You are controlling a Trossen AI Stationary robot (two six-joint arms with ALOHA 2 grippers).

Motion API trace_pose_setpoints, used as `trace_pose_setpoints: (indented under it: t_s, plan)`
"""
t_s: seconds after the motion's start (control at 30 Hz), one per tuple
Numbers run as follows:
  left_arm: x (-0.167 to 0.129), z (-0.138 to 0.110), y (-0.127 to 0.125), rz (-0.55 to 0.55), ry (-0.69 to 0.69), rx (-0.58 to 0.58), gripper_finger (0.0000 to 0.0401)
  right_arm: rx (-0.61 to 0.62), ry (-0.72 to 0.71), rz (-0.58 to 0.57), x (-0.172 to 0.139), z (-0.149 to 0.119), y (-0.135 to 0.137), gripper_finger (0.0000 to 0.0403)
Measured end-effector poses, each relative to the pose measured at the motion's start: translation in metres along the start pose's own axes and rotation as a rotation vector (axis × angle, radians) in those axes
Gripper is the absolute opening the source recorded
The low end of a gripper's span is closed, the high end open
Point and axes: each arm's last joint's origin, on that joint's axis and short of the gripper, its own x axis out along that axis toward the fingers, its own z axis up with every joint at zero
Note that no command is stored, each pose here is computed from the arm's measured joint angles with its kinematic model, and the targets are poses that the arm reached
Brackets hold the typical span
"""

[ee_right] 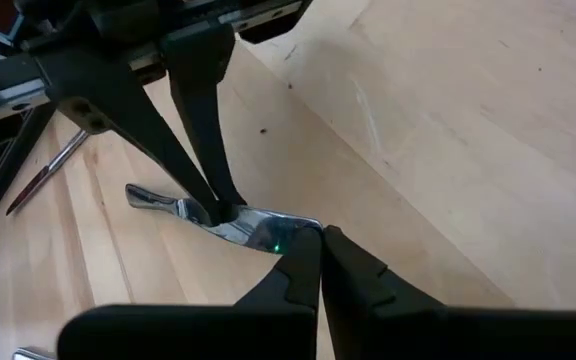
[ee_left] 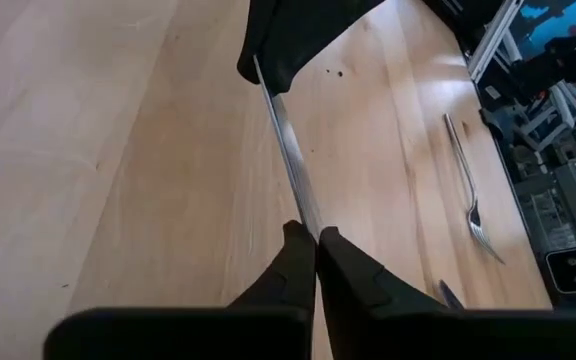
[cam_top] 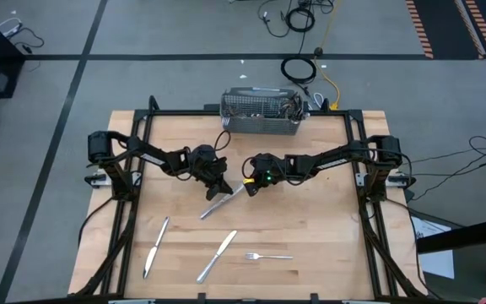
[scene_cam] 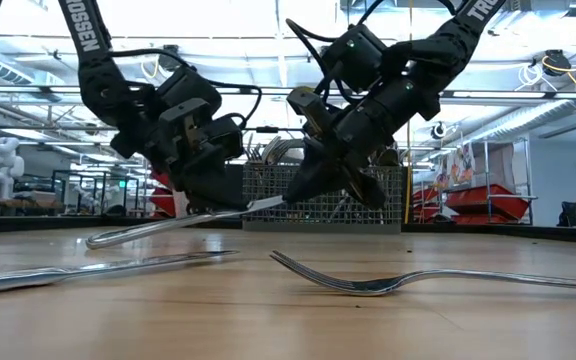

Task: Sort silverware
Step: Put the silver table knife into the silverware organizer

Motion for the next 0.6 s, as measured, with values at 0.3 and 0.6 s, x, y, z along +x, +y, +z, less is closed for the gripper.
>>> trace_pose_setpoints:
  t_s: [0.3, 0.6]
  plan:
    - [-0.003, 0.003, -0.001, 0.013, -0.015, 0.027, 0.0003, -0.083, -0.02, 0.008, 0.0, 0.002, 0.0, 0.0001]
    - [-0.005, 0.019, -0.004, 0.011, -0.074, 0.104, 0.0, -0.084, -0.075, 0.096, -0.003, 0.015, 0.003, 0.0106]
